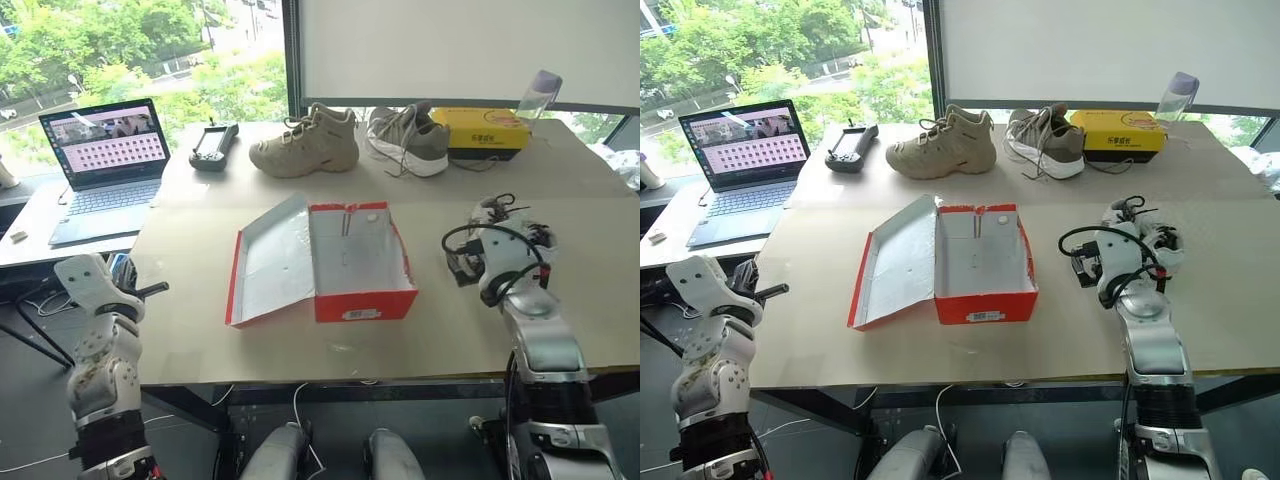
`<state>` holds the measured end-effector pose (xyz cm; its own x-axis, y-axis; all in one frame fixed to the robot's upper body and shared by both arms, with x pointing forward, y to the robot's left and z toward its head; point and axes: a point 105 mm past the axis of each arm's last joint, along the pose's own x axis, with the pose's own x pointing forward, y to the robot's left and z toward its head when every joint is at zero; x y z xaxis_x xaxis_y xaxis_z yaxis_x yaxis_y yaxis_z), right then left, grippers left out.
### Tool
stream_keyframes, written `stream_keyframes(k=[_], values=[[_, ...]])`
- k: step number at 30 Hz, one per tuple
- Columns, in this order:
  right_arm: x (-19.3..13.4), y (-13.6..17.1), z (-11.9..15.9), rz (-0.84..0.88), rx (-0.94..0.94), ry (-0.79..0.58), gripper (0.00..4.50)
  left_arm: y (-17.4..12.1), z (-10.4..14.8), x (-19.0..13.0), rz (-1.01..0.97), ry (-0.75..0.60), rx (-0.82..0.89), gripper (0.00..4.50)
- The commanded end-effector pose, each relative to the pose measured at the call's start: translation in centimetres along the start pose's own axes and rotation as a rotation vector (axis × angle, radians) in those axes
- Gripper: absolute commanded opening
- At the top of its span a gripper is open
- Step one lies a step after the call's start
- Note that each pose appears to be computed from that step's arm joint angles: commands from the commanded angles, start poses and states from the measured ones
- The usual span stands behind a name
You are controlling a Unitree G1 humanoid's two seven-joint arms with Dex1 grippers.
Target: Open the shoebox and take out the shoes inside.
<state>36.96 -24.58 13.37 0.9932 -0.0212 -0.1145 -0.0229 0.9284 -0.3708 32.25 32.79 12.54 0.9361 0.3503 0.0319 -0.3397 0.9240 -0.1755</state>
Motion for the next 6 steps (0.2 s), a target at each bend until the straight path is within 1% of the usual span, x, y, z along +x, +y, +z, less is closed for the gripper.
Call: stream_keyframes(k=[1,6], values=[[-0.21,-0.47,1.33,-0.026,-0.015,-0.059,4.47,0.16,1.2,0.05,-0.003,-0.057,0.007,0.0],[-0.28,-0.15,1.19,-0.022,-0.02,-0.056,4.47,-0.42,1.03,0.12,-0.034,-0.059,0.016,0.0]])
